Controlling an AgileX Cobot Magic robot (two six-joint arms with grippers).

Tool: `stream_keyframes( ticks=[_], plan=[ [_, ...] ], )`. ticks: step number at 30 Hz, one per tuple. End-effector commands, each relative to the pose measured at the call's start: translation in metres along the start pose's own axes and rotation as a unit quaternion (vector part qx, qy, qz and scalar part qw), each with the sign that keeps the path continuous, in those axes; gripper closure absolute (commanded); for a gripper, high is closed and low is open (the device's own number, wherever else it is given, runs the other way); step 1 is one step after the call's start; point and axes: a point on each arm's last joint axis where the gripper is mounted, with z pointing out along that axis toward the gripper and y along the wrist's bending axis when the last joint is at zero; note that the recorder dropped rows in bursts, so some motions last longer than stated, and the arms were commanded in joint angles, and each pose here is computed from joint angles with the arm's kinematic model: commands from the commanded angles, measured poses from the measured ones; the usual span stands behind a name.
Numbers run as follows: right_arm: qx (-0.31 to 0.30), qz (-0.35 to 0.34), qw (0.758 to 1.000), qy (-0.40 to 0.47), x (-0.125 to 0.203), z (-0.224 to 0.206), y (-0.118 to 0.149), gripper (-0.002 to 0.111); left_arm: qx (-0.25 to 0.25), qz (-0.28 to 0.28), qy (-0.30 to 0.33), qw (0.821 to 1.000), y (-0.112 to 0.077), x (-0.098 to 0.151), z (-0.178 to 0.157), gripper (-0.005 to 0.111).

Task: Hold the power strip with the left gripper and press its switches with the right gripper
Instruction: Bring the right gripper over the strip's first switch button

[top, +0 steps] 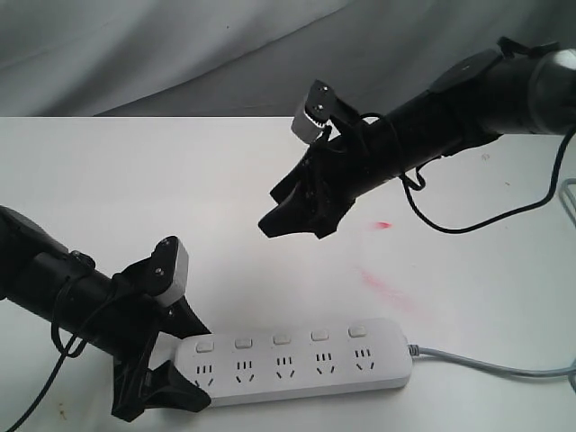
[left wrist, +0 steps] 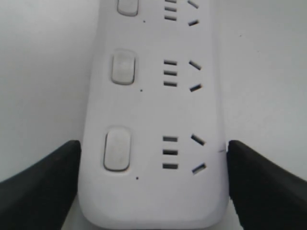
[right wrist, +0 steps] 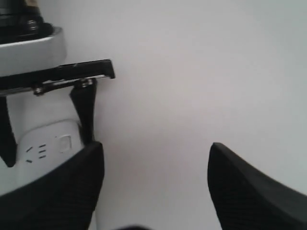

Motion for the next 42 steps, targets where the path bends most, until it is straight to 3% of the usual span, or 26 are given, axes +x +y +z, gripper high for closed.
stream_keyframes(
  ticks=[1, 15, 27, 42],
  plan=[
    [-0.040, -0.044, 0.998, 0.003, -0.003, 0.016, 0.011, 0.050, 0.002, 0.004, 0.002, 1.000, 0.000, 0.000, 0.002, 0.076],
    [-0.090, -0.089, 0.991, 0.043, 0.006, 0.085, 0.038, 0.050, 0.002, 0.004, 0.002, 1.000, 0.000, 0.000, 0.002, 0.076],
    [-0.069, -0.120, 0.988, 0.068, 0.003, 0.109, 0.052, 0.050, 0.002, 0.004, 0.002, 1.000, 0.000, 0.000, 0.002, 0.076],
    [-0.071, -0.097, 0.990, 0.070, 0.014, 0.121, 0.048, 0.050, 0.002, 0.004, 0.002, 1.000, 0.000, 0.000, 0.002, 0.076]
  ],
)
